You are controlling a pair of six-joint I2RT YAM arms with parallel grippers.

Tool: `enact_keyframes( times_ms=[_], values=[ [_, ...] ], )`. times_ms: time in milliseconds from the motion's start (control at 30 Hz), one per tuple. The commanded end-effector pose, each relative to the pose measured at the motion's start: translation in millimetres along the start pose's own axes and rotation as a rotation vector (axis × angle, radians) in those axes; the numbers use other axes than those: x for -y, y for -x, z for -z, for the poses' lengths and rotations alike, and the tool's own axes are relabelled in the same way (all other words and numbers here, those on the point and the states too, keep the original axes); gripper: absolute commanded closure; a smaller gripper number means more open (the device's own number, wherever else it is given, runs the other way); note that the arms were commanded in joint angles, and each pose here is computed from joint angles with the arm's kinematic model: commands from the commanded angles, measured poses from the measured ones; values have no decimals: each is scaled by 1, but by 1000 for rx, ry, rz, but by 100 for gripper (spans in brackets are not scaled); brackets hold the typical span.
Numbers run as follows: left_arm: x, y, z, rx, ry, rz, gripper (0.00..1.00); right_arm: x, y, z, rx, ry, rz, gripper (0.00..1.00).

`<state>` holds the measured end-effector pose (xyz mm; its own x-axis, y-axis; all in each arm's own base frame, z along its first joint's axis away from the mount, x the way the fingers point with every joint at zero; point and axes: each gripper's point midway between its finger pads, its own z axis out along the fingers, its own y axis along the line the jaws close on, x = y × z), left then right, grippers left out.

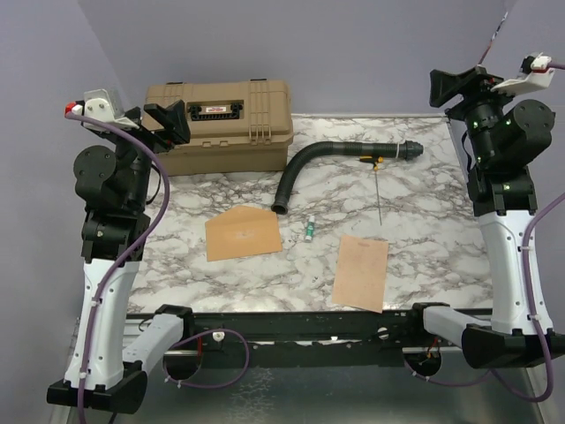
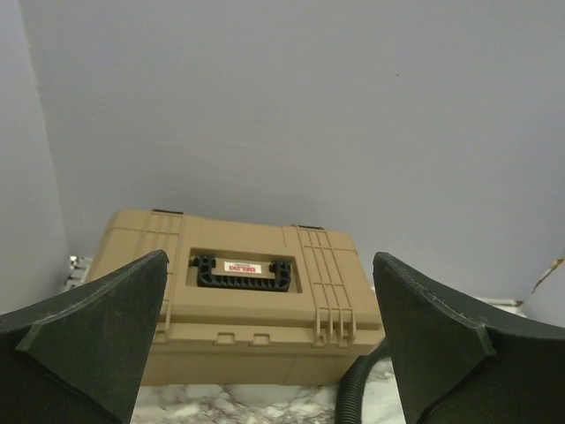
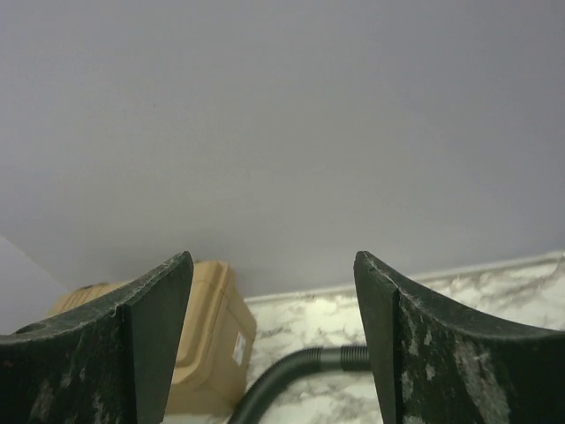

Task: Place the letter into the envelope and seal it

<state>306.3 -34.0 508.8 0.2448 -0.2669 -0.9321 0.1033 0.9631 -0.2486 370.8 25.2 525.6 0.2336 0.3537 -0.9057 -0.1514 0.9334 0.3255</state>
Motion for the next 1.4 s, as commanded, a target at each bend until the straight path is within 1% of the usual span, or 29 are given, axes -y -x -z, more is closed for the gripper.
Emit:
enact_keyframes(
  times_ms=[0, 100, 200, 267, 333, 367, 433, 500, 600, 667, 733, 967, 1033, 1133, 1200, 1267, 1367],
  values=[
    [31, -17, 0, -28, -157, 180, 1, 12, -68, 7, -205, -38, -145, 24],
    [67, -54, -3, -109, -365, 266, 1, 32, -130, 20, -380, -157, -279, 25],
    [101, -84, 2, -175, -546, 361, 1, 53, -201, 48, -593, -310, -400, 23],
    [118, -116, 6, -264, -603, 407, 1, 52, -247, 72, -747, -310, -456, 22],
    [137, -155, 16, -376, -647, 433, 1, 51, -288, 102, -888, -322, -513, 22],
    [148, -175, 24, -426, -667, 435, 1, 52, -305, 118, -948, -333, -532, 22],
    [172, -217, 47, -538, -710, 437, 1, 54, -330, 146, -1028, -350, -559, 22],
    [188, -258, 64, -641, -723, 414, 1, 59, -349, 168, -1065, -369, -565, 22],
    [207, -314, 88, -777, -729, 322, 1, 69, -370, 195, -1123, -424, -547, 22],
    [223, -346, 105, -860, -754, 246, 5, 75, -380, 209, -1157, -449, -530, 22],
    [240, -370, 121, -923, -798, 182, 13, 84, -390, 223, -1187, -500, -507, 23],
    [293, -428, 164, -1060, -951, 53, 46, 116, -398, 238, -1185, -609, -360, 25],
    [303, -444, 172, -1100, -975, 42, 52, 119, -399, 241, -1185, -617, -347, 25],
    [315, -467, 177, -1155, -966, 55, 60, 122, -404, 247, -1184, -641, -355, 25],
    [321, -480, 183, -1179, -974, 46, 63, 125, -407, 252, -1188, -660, -356, 25],
    [324, -491, 189, -1199, -979, 34, 64, 127, -410, 255, -1192, -664, -355, 25],
    [315, -507, 196, -1230, -955, 7, 65, 127, -414, 259, -1201, -649, -359, 25]
  ],
)
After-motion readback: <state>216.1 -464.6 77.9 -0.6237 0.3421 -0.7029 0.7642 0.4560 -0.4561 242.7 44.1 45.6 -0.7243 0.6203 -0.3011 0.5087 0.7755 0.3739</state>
